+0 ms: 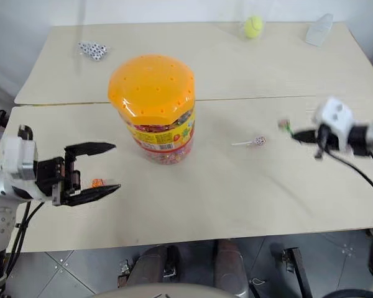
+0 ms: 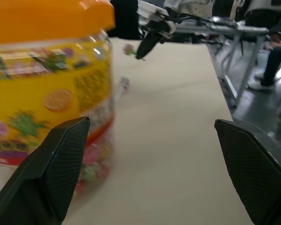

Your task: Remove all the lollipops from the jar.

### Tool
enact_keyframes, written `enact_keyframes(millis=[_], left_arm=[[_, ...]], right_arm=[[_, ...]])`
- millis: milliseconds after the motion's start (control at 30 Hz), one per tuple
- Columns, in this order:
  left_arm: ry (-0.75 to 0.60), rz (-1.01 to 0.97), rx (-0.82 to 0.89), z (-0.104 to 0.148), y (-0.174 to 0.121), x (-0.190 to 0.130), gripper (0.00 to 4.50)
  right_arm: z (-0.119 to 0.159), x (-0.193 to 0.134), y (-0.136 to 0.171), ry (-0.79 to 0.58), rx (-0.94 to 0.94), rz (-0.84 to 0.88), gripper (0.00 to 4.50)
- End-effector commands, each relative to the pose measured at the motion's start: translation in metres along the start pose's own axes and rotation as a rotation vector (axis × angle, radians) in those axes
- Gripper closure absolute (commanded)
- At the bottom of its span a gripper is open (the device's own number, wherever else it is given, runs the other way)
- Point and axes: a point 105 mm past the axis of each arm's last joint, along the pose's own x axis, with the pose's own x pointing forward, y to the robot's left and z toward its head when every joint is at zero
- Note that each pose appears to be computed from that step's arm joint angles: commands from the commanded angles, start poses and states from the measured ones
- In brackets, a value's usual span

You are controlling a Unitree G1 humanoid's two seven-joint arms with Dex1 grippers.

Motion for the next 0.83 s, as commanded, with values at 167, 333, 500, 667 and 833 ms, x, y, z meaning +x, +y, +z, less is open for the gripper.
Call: enact_keyframes(millis=[167, 333, 500, 667, 833], left_arm=[[0.015, 0.0, 0.085, 0.0, 0.004, -0.002, 0.0], [0.124, 0.084, 0.094, -0.02, 0.008, -0.014, 0.0], [0.23, 0.327, 0.109, -0.045, 0.027, -0.041, 0.0], [0.266, 0.535, 0.098, -0.055, 0.028, -0.063, 0.0], [0.246, 0.63, 0.1, -0.052, 0.02, -0.064, 0.0]], right_arm=[[-0.027, -0.016, 0.01, -0.012, 0.017, -0.008, 3.8], [0.025, -0.017, 0.007, -0.402, 0.007, -0.074, 2.21], [0.085, 0.007, 0.049, -0.668, -0.095, 0.086, 0.51], [0.123, 0.037, 0.091, -0.776, -0.227, 0.307, 0.04], [0.122, 0.06, 0.091, -0.791, -0.23, 0.281, 0.04]])
